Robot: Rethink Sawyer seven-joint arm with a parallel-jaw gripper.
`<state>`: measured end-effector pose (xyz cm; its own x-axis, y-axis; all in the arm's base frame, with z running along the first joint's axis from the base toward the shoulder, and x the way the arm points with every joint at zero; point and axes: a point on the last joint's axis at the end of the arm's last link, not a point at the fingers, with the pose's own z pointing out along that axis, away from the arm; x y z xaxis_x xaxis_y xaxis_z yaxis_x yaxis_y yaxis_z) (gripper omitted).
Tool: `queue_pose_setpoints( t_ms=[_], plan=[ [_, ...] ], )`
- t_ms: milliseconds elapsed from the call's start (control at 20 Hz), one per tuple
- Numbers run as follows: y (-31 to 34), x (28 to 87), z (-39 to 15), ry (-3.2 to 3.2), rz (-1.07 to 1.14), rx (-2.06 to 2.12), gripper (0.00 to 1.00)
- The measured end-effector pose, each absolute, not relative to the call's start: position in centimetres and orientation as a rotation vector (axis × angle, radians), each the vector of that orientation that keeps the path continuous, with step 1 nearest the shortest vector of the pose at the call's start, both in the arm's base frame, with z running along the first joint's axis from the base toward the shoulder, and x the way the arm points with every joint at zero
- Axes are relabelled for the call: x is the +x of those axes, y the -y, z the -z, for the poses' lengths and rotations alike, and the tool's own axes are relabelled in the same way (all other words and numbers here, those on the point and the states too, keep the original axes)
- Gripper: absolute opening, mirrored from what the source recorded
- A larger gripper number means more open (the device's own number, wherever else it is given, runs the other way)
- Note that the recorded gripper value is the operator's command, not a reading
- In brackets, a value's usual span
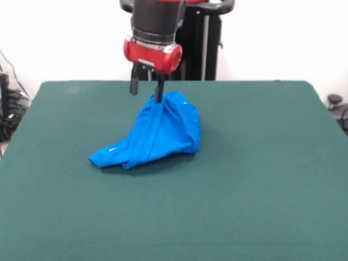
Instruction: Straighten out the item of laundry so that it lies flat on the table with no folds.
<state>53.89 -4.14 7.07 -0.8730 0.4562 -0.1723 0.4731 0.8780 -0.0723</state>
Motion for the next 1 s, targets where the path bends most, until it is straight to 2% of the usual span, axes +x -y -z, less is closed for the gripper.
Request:
queue_pose_setpoints(
  t_ms=[600, 1000],
  plan=[
    [2.9, 53.9, -2.4, -2.898, 0.102, 0.714, 1.00],
    [2.3, 53.6, -1.6, -2.915, 0.086, 0.711, 1.00]
  ],
)
